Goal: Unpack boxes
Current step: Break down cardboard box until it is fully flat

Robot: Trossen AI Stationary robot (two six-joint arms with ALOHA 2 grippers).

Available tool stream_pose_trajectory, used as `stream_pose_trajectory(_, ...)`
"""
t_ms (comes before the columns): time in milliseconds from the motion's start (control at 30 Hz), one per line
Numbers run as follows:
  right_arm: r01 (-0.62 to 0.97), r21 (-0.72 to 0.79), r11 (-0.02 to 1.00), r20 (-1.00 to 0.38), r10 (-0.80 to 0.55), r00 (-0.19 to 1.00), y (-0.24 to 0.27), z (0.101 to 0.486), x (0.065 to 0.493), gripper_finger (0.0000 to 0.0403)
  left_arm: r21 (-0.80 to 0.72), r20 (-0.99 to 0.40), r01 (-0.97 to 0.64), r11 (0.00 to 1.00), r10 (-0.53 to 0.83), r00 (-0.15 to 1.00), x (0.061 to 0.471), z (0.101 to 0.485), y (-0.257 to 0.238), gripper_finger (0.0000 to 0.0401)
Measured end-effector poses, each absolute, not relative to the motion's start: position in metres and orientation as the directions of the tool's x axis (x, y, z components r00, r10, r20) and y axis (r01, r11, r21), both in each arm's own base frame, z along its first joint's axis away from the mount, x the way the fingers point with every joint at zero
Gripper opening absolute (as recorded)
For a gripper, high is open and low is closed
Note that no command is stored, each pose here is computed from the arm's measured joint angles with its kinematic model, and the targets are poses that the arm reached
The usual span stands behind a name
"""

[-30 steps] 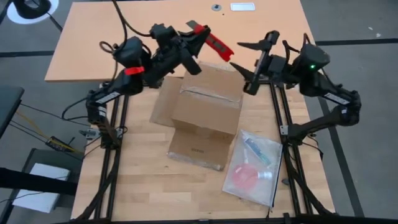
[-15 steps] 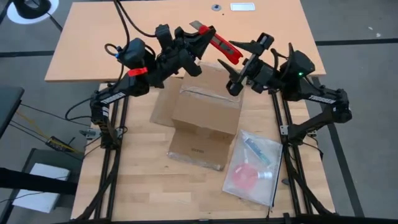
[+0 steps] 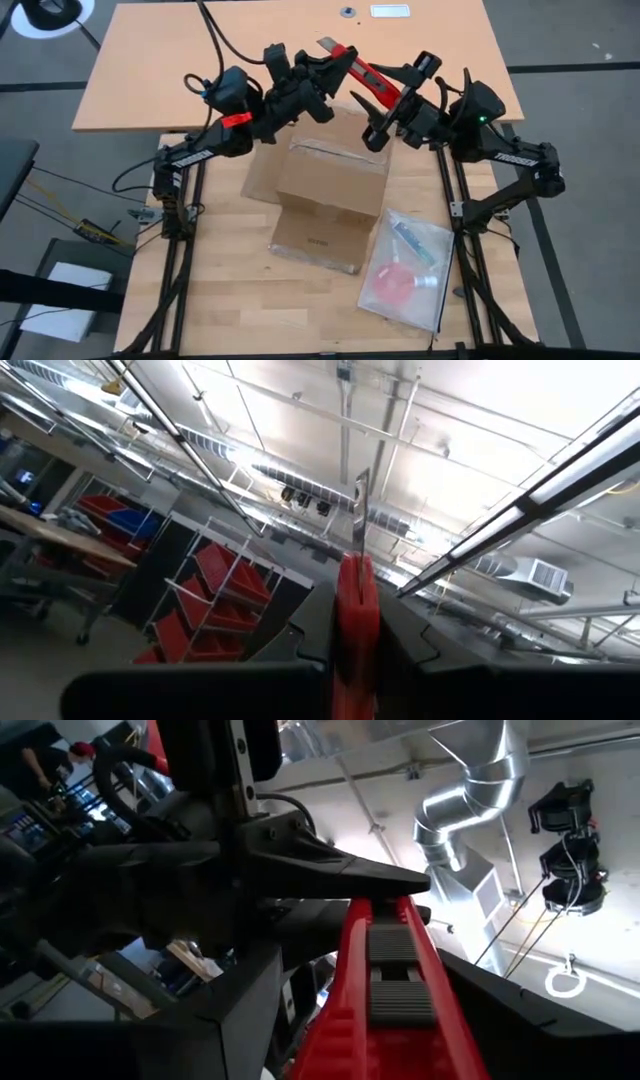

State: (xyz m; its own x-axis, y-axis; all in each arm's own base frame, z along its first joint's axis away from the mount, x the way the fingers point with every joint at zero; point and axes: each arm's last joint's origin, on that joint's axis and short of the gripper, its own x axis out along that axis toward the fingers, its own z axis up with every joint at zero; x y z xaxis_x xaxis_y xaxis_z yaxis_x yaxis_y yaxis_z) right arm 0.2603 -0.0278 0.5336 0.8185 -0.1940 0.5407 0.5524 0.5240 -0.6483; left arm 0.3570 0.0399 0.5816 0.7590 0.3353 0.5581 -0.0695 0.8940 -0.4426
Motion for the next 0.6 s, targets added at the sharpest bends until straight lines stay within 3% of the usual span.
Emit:
stream_pose_trajectory(300,0.562,-0.684,0.465,0.539,-0.198,0.819,-0.028,0.534,0.260,0.0243,-0.484,0.576,-0.011,0.875,0.328,0.749,0.364,0.578,0.039,0.0043)
stream_pose_trajectory(600,0.553,-0.691,0.466,0.517,-0.218,0.828,-0.029,0.531,0.262,0.0244,-0.394,0.568,-0.086,0.915,0.316,0.760,0.369,0.575,0.034,0.0043)
